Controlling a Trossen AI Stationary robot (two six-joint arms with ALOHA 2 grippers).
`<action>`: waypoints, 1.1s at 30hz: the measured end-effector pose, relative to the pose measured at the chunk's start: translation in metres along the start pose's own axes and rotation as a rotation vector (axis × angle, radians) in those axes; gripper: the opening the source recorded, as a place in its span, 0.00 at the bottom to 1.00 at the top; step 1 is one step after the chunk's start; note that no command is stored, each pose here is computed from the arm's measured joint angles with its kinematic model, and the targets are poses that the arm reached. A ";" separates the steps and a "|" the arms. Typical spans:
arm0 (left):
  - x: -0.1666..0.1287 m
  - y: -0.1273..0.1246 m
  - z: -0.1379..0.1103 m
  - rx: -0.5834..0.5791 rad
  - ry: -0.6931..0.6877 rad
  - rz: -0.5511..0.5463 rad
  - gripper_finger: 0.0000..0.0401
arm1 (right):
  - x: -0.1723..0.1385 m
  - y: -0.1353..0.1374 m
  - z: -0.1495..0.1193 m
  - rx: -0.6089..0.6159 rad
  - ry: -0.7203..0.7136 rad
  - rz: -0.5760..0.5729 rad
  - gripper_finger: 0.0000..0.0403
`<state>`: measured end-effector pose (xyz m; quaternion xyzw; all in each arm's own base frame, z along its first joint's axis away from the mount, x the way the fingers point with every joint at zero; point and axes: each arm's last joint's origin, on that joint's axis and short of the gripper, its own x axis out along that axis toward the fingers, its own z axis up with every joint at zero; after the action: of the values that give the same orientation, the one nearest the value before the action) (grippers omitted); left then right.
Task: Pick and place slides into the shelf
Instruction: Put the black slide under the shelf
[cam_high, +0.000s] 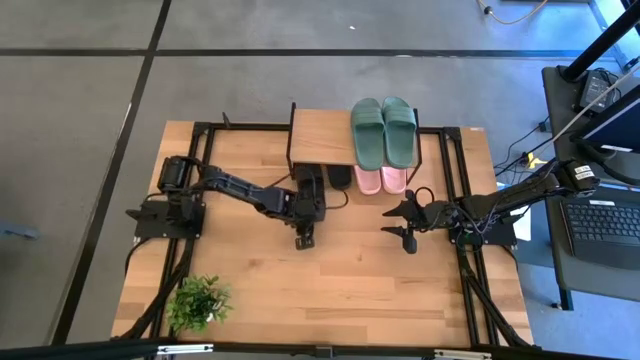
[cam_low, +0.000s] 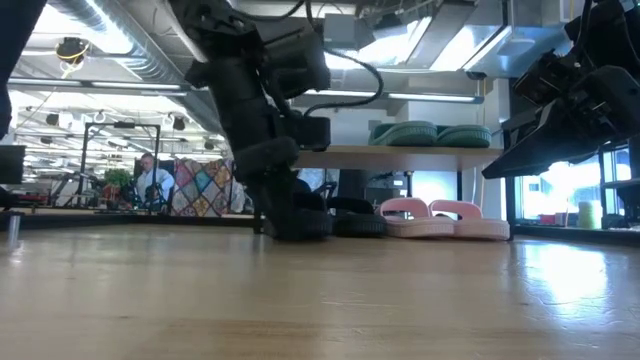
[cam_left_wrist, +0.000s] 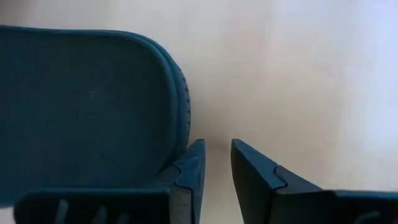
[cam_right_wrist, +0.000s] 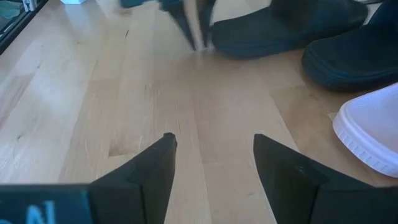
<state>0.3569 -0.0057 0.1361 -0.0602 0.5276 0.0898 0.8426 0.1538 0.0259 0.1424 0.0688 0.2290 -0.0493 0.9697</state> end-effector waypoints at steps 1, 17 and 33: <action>0.000 0.005 0.001 0.000 -0.001 0.012 0.18 | 0.000 0.000 0.000 0.000 0.001 0.000 0.53; 0.003 0.063 0.008 -0.084 0.000 0.121 0.18 | 0.000 0.000 -0.001 -0.006 0.015 -0.004 0.53; 0.003 0.080 0.010 -0.134 -0.014 0.151 0.18 | 0.000 0.000 -0.001 -0.002 0.015 -0.004 0.53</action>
<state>0.3498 0.0746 0.1367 -0.0759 0.5175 0.1886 0.8311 0.1531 0.0258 0.1410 0.0677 0.2365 -0.0504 0.9680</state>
